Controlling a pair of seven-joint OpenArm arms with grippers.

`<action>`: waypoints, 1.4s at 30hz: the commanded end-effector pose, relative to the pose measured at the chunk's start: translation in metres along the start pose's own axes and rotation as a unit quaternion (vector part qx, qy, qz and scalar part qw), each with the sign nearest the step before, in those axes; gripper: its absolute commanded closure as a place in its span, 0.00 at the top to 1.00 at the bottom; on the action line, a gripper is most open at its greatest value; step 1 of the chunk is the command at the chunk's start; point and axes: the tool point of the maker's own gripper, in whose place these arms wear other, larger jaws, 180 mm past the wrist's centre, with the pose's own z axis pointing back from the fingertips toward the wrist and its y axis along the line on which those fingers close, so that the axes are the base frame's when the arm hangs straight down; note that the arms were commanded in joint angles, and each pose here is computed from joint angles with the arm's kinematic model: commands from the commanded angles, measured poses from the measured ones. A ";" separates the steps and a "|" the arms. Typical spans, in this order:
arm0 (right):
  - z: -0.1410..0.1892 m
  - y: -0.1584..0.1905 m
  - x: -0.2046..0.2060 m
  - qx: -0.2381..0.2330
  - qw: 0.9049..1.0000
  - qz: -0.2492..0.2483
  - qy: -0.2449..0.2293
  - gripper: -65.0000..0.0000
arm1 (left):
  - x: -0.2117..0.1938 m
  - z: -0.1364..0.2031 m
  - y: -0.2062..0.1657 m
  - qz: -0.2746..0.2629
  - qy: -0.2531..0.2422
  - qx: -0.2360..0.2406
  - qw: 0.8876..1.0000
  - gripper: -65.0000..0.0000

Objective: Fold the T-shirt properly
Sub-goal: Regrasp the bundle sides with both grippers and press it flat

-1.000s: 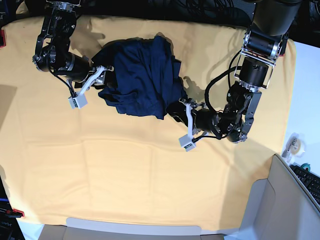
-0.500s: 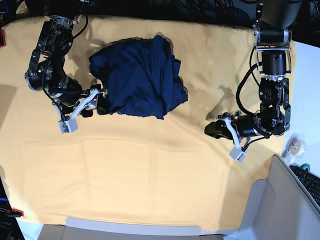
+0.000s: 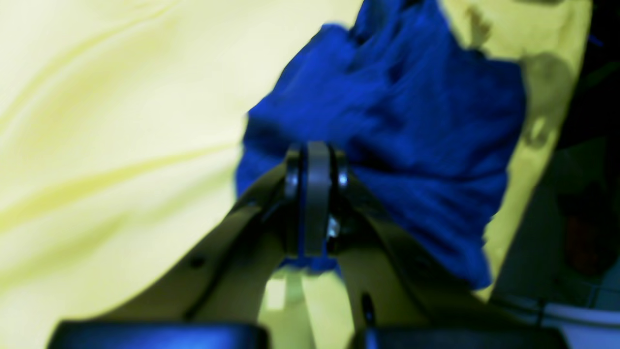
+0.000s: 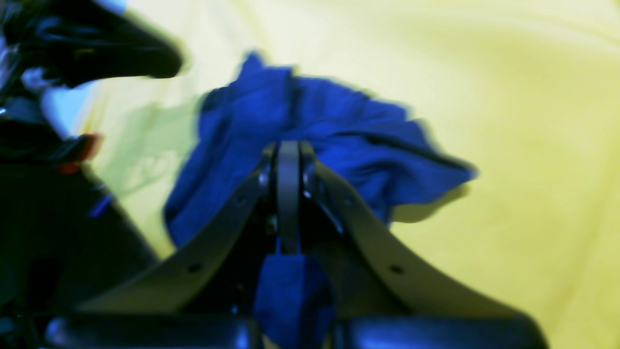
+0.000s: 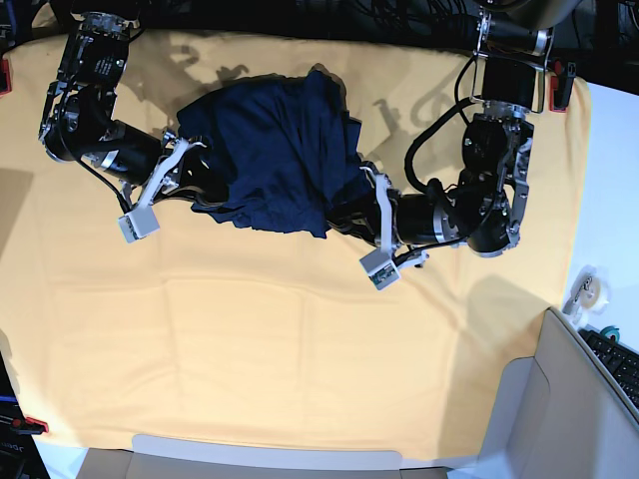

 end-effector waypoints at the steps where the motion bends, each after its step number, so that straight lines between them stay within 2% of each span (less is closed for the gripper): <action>1: 0.003 0.005 0.000 0.007 1.000 0.003 -0.007 0.00 | 0.013 0.001 -0.006 -0.007 -0.022 -0.008 1.000 0.01; 8: 0.006 0.003 -0.030 0.001 0.999 -0.022 0.024 0.00 | 0.001 -0.011 -0.019 0.014 -0.023 -0.025 0.999 0.01; 11: 0.006 -0.009 -0.037 -0.033 0.998 -0.014 0.043 0.00 | 0.001 -0.015 -0.017 0.011 -0.022 -0.013 1.000 0.01; 15: 0.007 -0.030 -0.049 -0.095 0.993 0.000 0.075 0.00 | -0.018 -0.022 -0.007 0.012 0.013 0.015 1.000 0.01; 23: 0.013 -0.049 -0.053 -0.145 0.985 0.016 0.096 0.00 | -0.057 -0.027 -0.004 0.022 0.068 0.043 0.996 0.01; 29: 0.026 -0.071 -0.051 -0.201 0.971 0.044 0.120 0.00 | -0.077 -0.016 0.013 0.008 0.109 0.087 0.990 0.01; 32: 0.028 -0.076 -0.047 -0.214 0.968 0.052 0.119 0.00 | -0.067 -0.005 0.019 -0.002 0.096 0.104 0.990 0.01; 38: 0.034 -0.083 -0.027 -0.227 0.968 0.053 0.091 0.00 | -0.049 0.029 0.028 -0.014 0.059 0.154 0.986 0.01; 40: 0.040 -0.082 -0.016 -0.226 0.971 0.045 0.065 0.00 | -0.046 0.035 0.027 -0.018 0.052 0.161 0.985 0.01; 42: 0.038 -0.069 -0.005 -0.193 0.980 0.036 0.032 0.00 | -0.046 0.040 0.024 -0.018 0.046 0.167 0.985 0.01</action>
